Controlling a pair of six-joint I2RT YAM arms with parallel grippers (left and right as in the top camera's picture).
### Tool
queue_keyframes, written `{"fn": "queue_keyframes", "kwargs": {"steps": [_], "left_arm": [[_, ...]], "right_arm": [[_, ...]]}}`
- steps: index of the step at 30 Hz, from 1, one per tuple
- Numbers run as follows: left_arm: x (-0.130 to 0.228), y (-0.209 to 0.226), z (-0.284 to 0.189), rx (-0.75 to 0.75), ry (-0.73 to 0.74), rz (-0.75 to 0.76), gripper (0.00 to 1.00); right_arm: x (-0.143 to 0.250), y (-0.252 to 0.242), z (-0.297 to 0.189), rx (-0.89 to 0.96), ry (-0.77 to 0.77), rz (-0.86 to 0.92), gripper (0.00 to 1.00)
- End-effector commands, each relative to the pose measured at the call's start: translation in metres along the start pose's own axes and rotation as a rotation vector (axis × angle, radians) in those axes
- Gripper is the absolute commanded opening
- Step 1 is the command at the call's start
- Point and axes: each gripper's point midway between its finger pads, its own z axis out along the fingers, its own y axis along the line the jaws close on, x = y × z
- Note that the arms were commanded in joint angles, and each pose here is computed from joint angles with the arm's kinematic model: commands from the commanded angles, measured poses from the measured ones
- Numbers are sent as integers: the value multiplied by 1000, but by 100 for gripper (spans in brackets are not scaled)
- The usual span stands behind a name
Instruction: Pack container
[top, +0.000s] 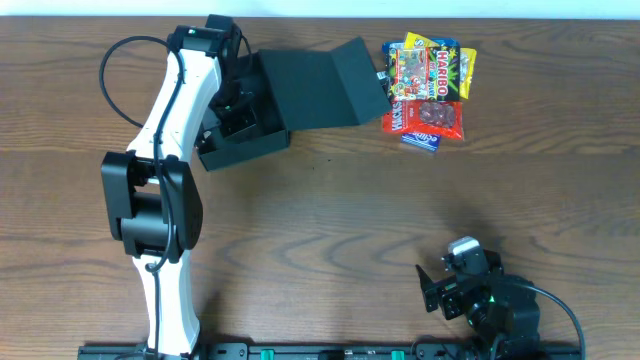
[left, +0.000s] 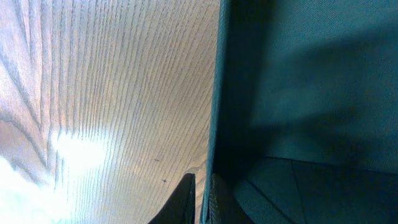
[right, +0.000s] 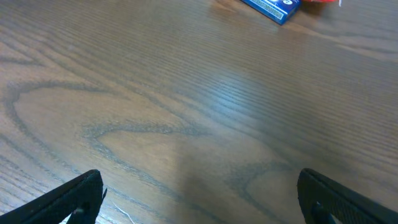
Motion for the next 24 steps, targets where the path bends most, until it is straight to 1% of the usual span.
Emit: {"fn": "queue_keyframes", "kwargs": {"steps": [1,2,3,4,6,9,10,11,12,15,17,18,20,21,23,24], "left_arm": [[1,4,1,-10,-3,-56,22],[1,4,1,-11,-3,-56,33],[2,4,1,-13,1,-56,47],[4,6,1,-22,14,-54,58],[8,5,0,-28,46,30,58],[15,-3,-3,0,115,237,58],[15,-5,-4,5,131,283,63],[14,-5,-7,4,147,322,71],[14,-4,-9,2,159,349,73],[14,-4,-17,26,189,492,75],[17,-12,-27,95,191,645,75],[18,-16,-33,135,179,720,75],[15,-26,-50,231,108,881,81],[12,-30,-58,267,64,944,83],[0,-39,-79,338,-81,1088,87],[-7,-42,-88,355,-152,1130,91]], "right_arm": [[2,-1,1,4,3,-9,99],[2,-1,1,4,3,-9,99],[2,-1,1,4,3,-9,99],[2,-1,1,4,3,-9,99],[2,-1,1,4,3,-9,99],[2,-1,1,4,3,-9,99],[2,-1,1,4,3,-9,99],[2,-1,1,4,3,-9,99],[2,-1,1,4,3,-9,99],[2,-1,1,4,3,-9,99],[2,-1,1,4,3,-9,99],[2,-1,1,4,3,-9,99],[2,-1,1,4,3,-9,99],[2,-1,1,4,3,-9,99],[2,-1,1,4,3,-9,99],[2,-1,1,4,3,-9,99]]}}
